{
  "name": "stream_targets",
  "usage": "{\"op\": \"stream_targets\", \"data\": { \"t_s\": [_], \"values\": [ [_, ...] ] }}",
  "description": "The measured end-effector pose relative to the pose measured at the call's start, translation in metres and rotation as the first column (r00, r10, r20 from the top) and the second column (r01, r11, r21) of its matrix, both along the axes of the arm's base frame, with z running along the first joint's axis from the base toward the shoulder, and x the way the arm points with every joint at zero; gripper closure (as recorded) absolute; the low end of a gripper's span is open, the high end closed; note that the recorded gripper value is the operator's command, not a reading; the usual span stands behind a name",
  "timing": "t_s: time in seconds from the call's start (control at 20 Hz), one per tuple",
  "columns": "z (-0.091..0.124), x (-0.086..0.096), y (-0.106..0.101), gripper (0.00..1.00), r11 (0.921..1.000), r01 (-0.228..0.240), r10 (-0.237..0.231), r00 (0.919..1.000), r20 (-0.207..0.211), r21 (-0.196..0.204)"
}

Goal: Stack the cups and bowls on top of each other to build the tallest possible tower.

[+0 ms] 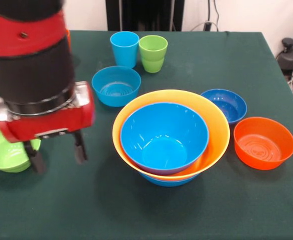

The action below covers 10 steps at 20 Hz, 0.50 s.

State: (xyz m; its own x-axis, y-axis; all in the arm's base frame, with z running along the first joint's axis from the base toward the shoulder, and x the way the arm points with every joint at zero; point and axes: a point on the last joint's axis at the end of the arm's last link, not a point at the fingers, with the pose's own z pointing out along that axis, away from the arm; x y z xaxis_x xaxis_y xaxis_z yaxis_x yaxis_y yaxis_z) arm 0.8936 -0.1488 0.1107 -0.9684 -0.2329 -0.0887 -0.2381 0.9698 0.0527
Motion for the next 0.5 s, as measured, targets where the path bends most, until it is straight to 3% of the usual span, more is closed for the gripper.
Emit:
{"op": "stream_targets", "data": {
  "t_s": [0.2,0.5],
  "values": [
    [0.013,0.008,-0.018,0.00,0.9995,0.030,-0.030,0.9981,0.054,-0.006],
    [0.027,0.018,-0.043,0.00,0.9976,0.066,-0.063,0.9874,0.145,-0.019]
  ]
}}
